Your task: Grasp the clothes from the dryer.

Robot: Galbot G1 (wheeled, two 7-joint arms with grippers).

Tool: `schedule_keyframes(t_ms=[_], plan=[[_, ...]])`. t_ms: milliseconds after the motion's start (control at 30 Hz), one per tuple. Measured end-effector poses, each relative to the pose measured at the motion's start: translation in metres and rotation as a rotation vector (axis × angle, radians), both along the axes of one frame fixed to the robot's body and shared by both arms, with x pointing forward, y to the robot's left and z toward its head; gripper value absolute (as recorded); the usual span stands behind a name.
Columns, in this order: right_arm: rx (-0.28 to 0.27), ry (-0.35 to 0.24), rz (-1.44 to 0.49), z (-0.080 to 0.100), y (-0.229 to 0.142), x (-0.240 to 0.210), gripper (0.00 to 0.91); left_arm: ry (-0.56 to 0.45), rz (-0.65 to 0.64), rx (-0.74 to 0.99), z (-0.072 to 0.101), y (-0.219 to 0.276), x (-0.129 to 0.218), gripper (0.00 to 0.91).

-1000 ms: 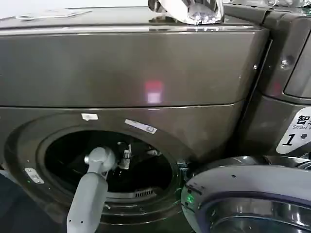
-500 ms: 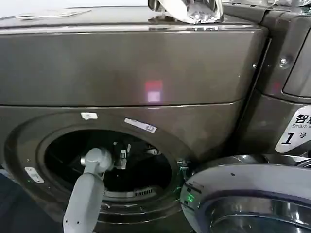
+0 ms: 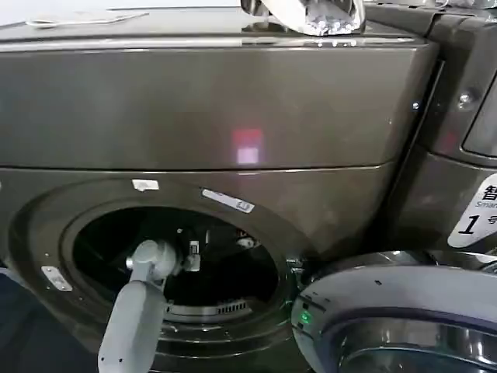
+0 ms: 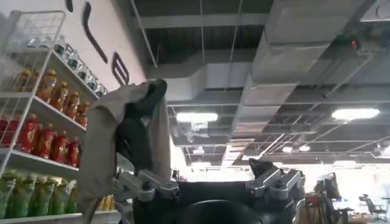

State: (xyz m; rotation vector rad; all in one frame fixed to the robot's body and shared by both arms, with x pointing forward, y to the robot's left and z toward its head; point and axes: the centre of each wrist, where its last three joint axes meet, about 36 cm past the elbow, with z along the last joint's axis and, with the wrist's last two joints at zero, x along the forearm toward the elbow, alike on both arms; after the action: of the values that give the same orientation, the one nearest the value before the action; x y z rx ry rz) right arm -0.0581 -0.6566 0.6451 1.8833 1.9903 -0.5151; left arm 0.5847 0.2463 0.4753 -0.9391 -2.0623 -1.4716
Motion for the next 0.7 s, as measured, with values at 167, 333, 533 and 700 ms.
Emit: schedule_keyframes(t_ms=[167,333,533,700], plan=[[0.001,0.005,0.004,-0.001,0.0,0.002,0.907,-0.148,0.095,-0.129,0.008,-0.003,0.001,0.0],[0.0,0.007,0.009,-0.001,0.001,0.004,0.907,-0.269,0.196,-0.241,0.013,-0.009,-0.002,0.0],[-0.001,0.012,0.009,-0.002,0.001,0.004,0.907,-0.378,0.295,-0.356,0.023,-0.014,-0.008,0.0],[0.0,0.014,0.018,-0.003,0.001,0.007,0.907,-0.481,0.363,-0.476,0.038,-0.025,-0.012,0.0]])
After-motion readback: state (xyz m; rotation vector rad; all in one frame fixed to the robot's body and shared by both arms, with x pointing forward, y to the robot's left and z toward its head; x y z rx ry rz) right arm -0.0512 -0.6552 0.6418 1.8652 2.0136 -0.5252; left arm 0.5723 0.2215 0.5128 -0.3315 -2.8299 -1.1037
